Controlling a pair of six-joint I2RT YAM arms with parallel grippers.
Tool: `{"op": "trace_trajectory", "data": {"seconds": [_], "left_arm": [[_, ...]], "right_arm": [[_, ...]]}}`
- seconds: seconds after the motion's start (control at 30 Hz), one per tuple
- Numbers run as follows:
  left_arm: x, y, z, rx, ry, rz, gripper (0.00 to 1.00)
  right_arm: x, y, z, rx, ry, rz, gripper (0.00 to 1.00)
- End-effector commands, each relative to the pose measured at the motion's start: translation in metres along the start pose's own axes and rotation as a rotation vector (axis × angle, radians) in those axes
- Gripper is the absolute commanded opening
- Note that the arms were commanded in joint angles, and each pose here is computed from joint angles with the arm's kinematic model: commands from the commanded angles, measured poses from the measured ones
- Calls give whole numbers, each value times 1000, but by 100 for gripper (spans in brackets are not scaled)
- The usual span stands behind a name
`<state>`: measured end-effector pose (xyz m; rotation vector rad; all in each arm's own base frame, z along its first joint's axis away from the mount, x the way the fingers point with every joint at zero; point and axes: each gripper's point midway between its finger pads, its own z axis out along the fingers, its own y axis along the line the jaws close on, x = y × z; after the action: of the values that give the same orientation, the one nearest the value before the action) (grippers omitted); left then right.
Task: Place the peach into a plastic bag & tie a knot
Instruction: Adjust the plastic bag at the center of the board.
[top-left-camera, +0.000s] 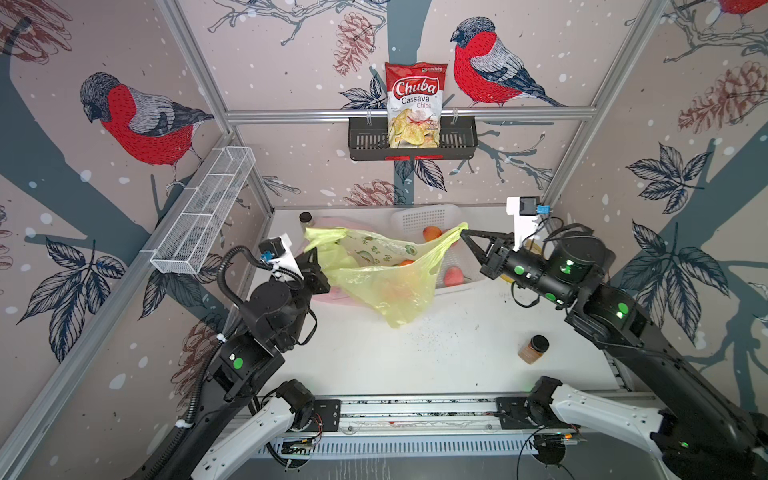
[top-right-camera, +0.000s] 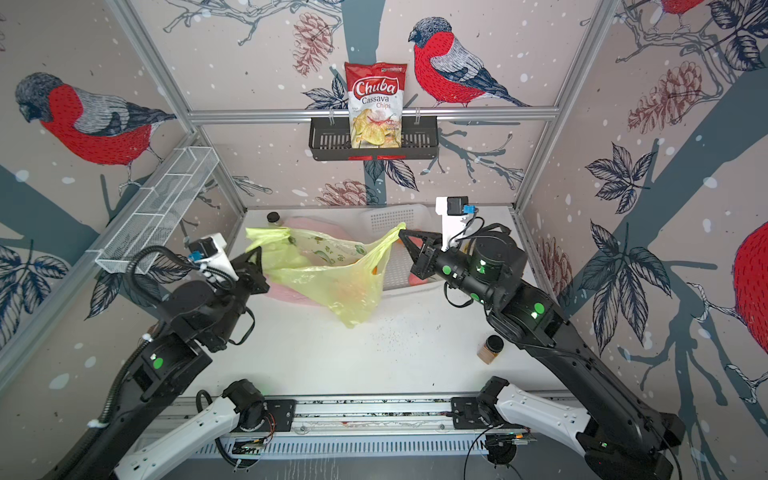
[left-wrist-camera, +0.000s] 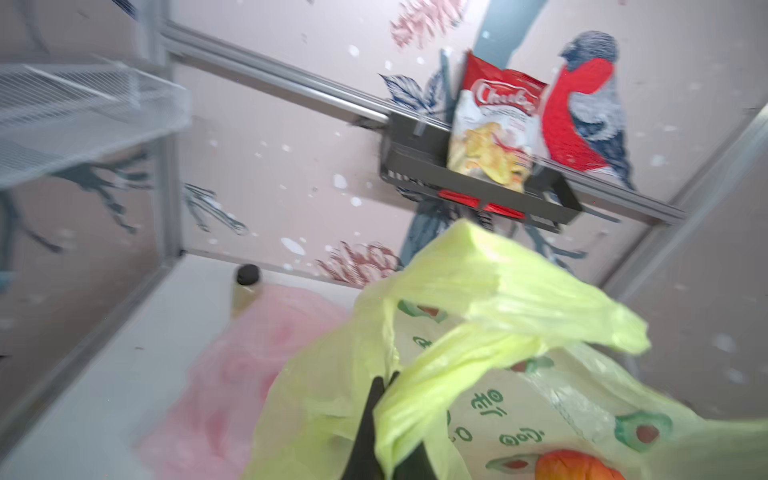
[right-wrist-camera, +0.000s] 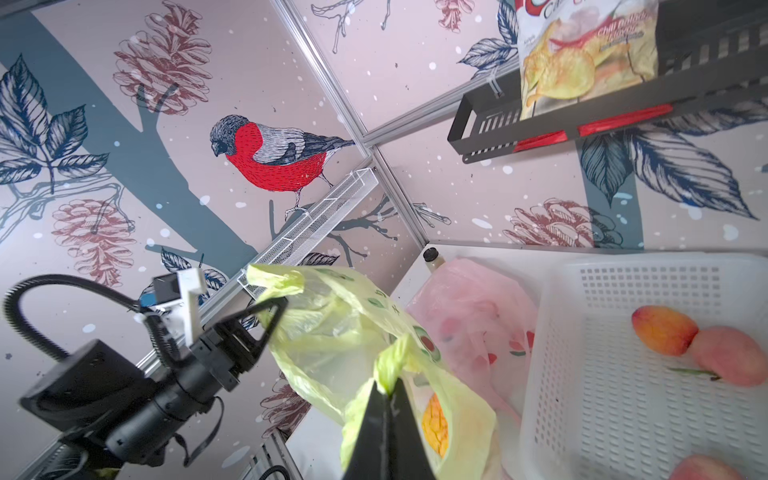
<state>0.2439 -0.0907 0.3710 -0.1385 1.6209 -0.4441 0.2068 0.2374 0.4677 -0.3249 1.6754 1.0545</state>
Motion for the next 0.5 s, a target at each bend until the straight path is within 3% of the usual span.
{"op": "trace_trajectory", "data": {"seconds": [0.0, 0.13, 0.27, 0.37, 0.4, 0.43, 0.47], "left_arm": [[-3, -37, -7, 271, -86, -222, 0], [49, -43, -6, 413, -60, -323, 0], [98, -48, -4, 460, -8, -364, 0], [106, -53, -6, 481, -4, -356, 0], [108, -53, -6, 481, -2, -354, 0], [109, -53, -6, 483, -4, -354, 0], [111, -53, -6, 483, -1, -354, 0]], "right_arm": [[-6, -12, -10, 85, -4, -52, 0], [8, -34, -4, 148, 20, -69, 0], [75, -85, 11, 254, 135, -25, 0], [113, -122, 6, 344, 195, 9, 3], [116, -130, 3, 370, 201, 13, 20], [112, -136, -2, 405, 194, 13, 43], [103, -138, -7, 431, 170, 4, 57]]}}
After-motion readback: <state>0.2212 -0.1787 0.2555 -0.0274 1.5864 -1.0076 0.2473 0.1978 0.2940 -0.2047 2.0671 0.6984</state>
